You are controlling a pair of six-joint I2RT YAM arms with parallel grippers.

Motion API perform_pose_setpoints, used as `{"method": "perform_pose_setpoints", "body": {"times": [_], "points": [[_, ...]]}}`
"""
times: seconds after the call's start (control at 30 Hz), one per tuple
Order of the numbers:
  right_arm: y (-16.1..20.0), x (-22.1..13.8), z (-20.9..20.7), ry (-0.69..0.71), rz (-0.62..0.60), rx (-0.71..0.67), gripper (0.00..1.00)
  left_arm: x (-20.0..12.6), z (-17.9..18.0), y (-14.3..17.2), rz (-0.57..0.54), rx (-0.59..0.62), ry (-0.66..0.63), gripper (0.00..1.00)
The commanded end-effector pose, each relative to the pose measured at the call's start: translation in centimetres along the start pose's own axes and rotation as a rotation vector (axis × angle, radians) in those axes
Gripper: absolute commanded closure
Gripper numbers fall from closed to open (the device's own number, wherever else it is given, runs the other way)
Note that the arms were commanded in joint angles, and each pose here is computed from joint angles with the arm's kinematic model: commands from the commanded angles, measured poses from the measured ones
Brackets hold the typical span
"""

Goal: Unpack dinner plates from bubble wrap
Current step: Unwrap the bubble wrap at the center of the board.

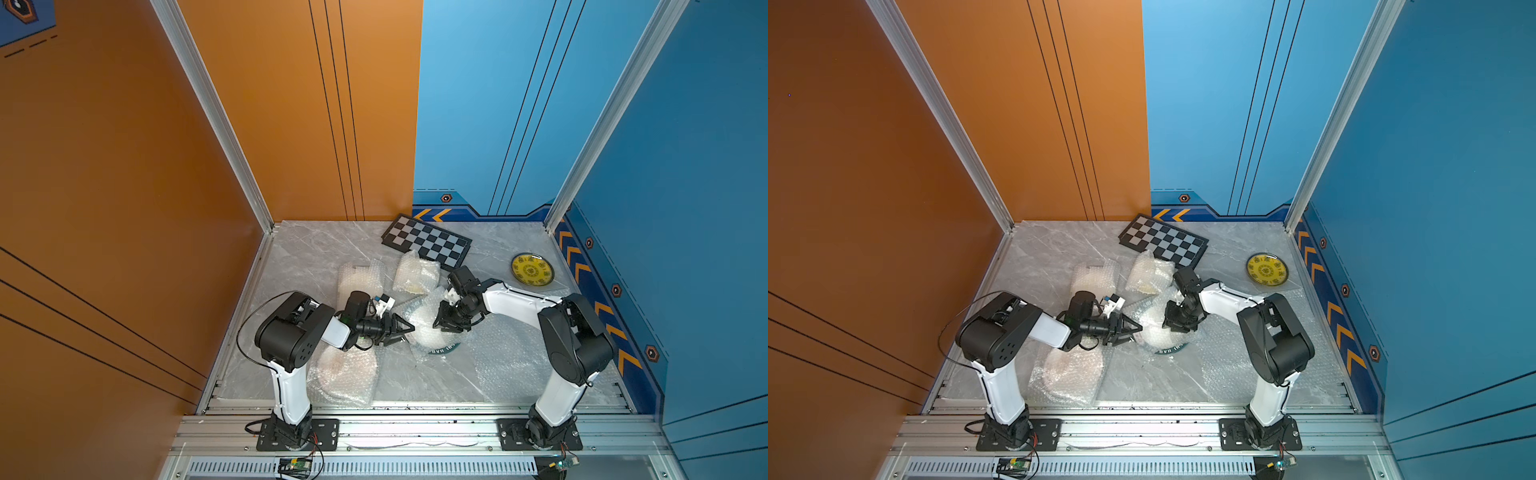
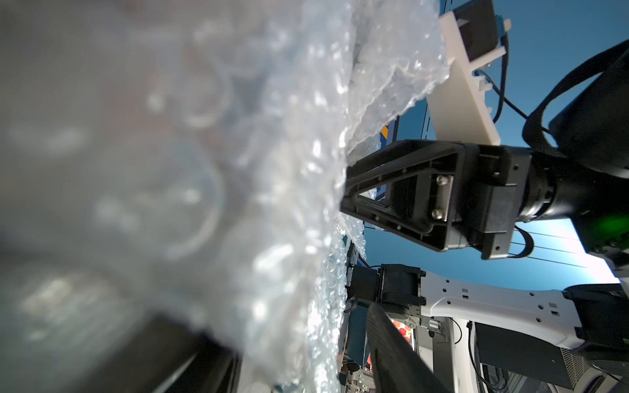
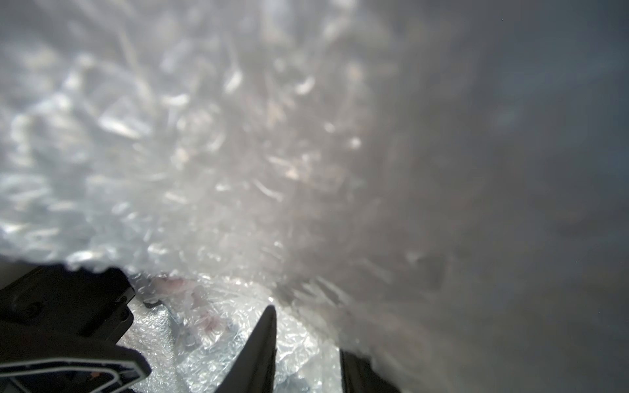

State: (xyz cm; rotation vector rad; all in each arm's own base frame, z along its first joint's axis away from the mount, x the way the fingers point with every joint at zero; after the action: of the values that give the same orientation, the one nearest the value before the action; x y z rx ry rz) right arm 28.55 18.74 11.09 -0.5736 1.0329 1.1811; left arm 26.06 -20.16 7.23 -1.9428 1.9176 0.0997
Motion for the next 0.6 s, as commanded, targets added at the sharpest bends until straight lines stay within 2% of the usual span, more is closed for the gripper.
{"method": "perform_pose_setpoints", "body": {"times": [0.0, 0.43, 0.57], "points": [[0.3, 1.8, -2.2, 0.161, 0.01, 0.048, 0.66, -0.1, 0.7, 1.7, 0.045, -0.058, -0.017, 0.42], [0.6, 2.0, -2.1, 0.165, 0.008, 0.04, 0.66, -1.0, 0.6, 2.6, 0.024, -0.078, -0.037, 0.51], [0.6, 2.1, -2.2, 0.166, 0.012, 0.042, 0.66, -1.0, 0.9, 2.9, 0.03, -0.092, -0.044, 0.6]]}}
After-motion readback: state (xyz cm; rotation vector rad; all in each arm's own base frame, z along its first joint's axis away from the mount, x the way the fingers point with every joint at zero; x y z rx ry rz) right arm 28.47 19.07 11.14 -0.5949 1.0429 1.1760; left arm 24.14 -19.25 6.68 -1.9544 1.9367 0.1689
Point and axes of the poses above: each gripper's point midway between its finger pads, its own x axis out along the fingers, its own z axis along the line the jaws close on, y = z × x, the point moved 9 cm from there along -x, back along the fingers, and after that the axes turned 13 degrees about x, right-handed, at the moved point
